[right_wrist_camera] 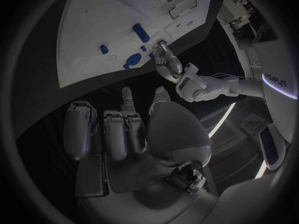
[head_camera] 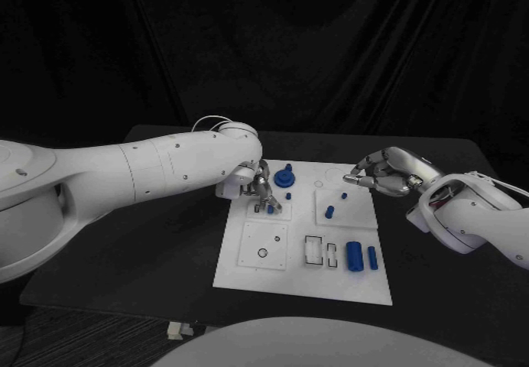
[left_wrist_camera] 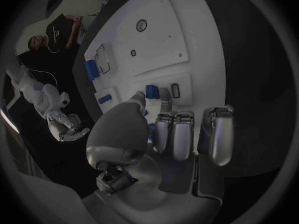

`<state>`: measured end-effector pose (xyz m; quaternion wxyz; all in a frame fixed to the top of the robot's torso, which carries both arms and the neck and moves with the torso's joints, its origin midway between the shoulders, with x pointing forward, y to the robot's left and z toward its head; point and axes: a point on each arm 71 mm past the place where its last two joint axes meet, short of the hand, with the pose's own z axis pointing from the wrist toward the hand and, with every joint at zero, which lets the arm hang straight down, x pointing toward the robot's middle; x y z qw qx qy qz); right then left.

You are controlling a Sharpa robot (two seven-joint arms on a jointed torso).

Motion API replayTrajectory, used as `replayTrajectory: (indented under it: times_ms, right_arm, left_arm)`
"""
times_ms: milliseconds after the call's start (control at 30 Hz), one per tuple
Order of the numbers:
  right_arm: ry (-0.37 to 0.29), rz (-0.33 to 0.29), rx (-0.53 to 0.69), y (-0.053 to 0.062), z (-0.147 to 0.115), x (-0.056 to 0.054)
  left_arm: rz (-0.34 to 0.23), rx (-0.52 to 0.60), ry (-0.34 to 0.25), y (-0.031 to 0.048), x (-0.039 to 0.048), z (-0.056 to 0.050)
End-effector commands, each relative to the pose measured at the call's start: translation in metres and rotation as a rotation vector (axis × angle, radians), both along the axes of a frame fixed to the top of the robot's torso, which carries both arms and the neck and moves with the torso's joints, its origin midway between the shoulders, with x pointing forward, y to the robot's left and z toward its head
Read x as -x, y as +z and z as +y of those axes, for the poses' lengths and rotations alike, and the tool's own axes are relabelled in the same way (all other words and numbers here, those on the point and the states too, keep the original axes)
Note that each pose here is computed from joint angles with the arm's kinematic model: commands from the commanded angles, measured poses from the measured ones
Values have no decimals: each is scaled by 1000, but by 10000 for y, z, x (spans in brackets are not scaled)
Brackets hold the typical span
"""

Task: Assemble the parts on the task board

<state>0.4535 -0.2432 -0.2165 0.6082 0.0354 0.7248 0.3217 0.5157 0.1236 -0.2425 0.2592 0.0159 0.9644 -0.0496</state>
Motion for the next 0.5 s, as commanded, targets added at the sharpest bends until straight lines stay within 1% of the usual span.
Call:
replayTrajectory:
  times_ms: [33,300,500]
  right_arm:
    - [-6,3,7,-12,-15,4]
    - [-8,4,7,-17,-23,6]
    - [-12,5,8,-18,-41,8]
  left_arm:
    - [-70,38,0,29,1,-19]
    - [-147,116,13,81,68,-1]
    - [-226,147,14,134,142,57]
